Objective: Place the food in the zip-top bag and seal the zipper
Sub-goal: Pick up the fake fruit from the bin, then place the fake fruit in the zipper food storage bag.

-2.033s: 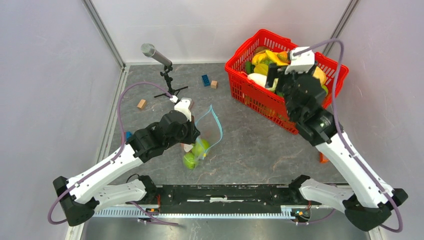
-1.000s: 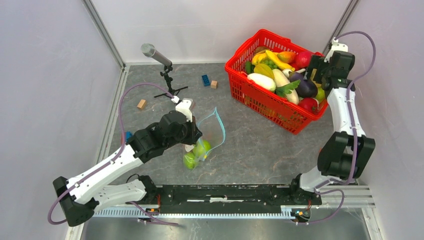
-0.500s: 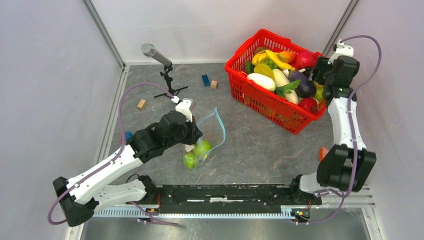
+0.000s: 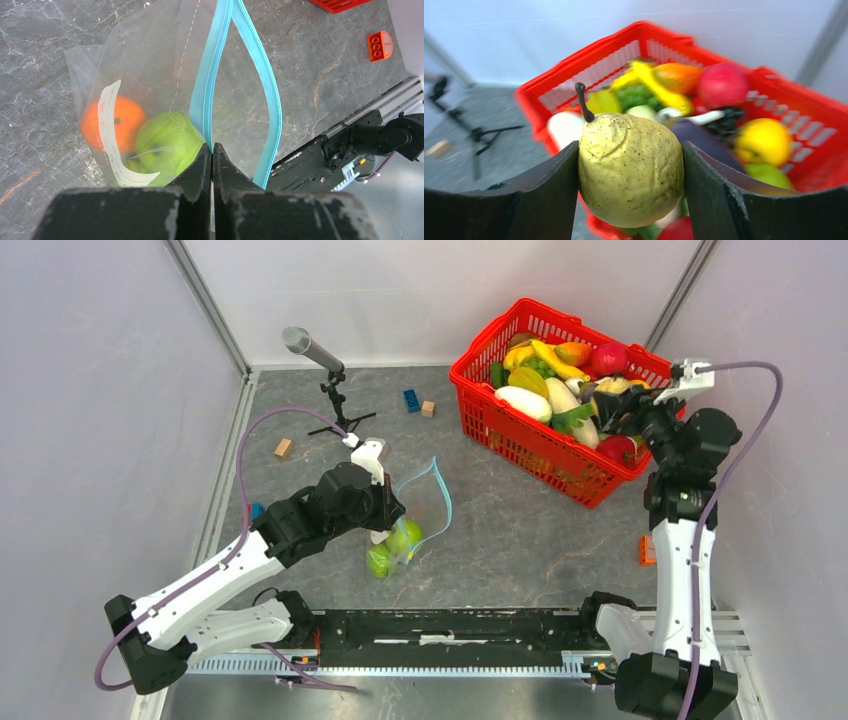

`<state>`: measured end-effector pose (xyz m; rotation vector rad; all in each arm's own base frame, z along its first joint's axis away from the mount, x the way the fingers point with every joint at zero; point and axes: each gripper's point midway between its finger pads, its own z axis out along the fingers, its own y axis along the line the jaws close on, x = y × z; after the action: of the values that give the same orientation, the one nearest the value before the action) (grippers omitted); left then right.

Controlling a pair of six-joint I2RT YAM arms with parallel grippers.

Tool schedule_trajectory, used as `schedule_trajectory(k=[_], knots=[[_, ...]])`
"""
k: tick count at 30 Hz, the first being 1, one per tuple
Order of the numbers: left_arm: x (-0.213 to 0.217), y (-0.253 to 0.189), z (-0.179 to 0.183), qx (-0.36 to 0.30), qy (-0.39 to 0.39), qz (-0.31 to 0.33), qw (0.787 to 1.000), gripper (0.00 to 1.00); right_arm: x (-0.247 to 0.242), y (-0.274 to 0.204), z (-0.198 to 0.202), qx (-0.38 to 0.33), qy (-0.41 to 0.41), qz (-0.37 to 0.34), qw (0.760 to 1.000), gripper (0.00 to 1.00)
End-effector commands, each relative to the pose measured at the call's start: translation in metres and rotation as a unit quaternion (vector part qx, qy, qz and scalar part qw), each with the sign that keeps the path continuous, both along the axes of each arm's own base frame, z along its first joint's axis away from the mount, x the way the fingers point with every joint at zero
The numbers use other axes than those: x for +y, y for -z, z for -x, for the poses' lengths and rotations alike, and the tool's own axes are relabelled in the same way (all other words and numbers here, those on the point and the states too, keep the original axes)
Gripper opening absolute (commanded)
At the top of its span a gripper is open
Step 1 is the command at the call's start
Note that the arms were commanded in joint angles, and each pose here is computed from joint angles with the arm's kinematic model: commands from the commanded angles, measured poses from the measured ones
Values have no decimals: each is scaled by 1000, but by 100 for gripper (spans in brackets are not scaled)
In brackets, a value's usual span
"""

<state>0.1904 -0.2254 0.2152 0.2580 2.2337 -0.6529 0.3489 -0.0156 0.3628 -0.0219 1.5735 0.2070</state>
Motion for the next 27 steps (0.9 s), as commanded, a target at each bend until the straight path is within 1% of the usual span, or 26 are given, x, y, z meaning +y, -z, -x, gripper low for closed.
schedule_trajectory(k=[1, 3, 6, 8, 12, 17, 18, 22, 24, 26, 27], knots=[[-6, -11, -2, -12, 4, 28, 1000, 2, 78, -4, 39, -39, -209, -70, 975, 49], [-8, -10, -3, -11, 4, 30, 999, 2, 99, -3, 59, -53, -253, -85, 962, 49], [-11, -11, -2, -9, 9, 34, 999, 2, 122, 0, 74, -52, -288, -69, 954, 52], [-12, -12, -2, -9, 10, 39, 999, 2, 139, 2, 83, -44, -320, -67, 944, 52], [-14, -11, -2, -7, 8, 44, 999, 2, 186, 14, 104, -26, -393, -70, 916, 52], [-13, -11, -1, -5, 8, 46, 999, 2, 231, 34, 127, -8, -452, -69, 889, 52], [-13, -11, -1, -6, 8, 46, 999, 2, 242, 39, 134, -5, -469, -67, 880, 53], [-14, -14, -1, -7, 8, 50, 999, 2, 277, 62, 142, 14, -483, -54, 874, 53], [-13, -14, -1, -7, 7, 49, 999, 2, 298, 70, 153, 20, -503, -44, 863, 53], [-13, -15, -1, -7, 8, 51, 999, 2, 311, 80, 153, 22, -498, -30, 867, 54], [-13, -16, 0, -7, 8, 51, 999, 2, 314, 87, 146, 28, -480, -20, 877, 55]])
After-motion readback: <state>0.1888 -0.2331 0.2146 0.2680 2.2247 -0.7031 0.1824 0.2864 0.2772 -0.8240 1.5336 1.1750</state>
